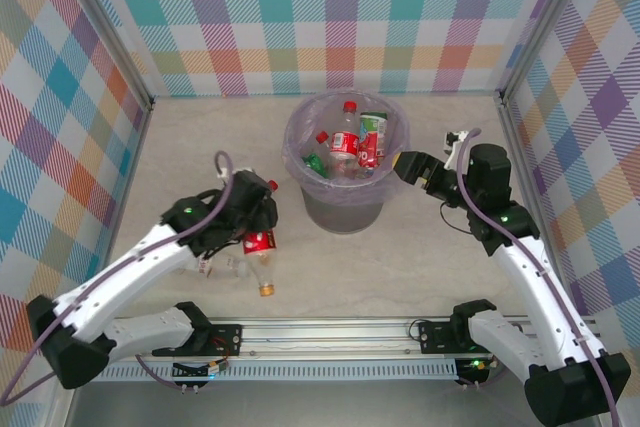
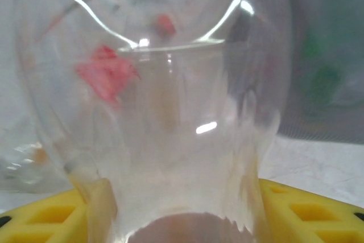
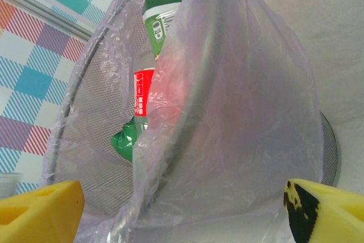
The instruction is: Put the plastic bottles in the bin
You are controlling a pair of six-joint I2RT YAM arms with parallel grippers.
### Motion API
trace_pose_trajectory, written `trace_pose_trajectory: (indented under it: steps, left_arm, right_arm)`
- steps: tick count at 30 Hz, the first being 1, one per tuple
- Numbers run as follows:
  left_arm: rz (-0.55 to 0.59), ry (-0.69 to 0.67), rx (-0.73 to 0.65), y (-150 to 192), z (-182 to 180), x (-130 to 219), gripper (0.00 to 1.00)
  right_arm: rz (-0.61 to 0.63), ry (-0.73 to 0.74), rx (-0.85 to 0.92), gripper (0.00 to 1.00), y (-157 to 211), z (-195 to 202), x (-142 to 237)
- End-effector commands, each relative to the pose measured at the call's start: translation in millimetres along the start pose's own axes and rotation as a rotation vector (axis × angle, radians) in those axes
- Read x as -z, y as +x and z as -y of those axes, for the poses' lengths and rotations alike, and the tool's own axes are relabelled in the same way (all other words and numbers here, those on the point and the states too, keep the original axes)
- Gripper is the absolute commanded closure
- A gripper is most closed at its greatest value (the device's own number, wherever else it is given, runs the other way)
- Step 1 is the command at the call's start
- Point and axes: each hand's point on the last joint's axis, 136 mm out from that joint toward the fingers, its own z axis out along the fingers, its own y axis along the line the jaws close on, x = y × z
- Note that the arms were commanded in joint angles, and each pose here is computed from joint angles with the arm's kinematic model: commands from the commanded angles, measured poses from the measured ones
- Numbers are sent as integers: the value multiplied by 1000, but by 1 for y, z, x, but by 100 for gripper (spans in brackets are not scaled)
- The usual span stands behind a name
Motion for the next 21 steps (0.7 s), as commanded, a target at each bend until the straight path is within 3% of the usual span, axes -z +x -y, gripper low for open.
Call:
trace_pose_trajectory:
  steps: [1, 7, 14, 21]
  left_arm:
    - [133, -69, -69, -36, -26, 52, 45]
    - [381, 118, -91, -115, 17, 116, 50]
    - [545, 396, -145, -177, 94, 158, 57]
    - [835, 653, -69, -230, 147, 193, 63]
  right_arm:
    - [-8, -36, -5, 11, 3, -5, -3]
    - [-24, -2, -16, 15, 8, 7, -9]
    - [-19, -16, -27, 17, 11, 5, -6]
    - [1, -44, -41, 17, 9, -2, 2]
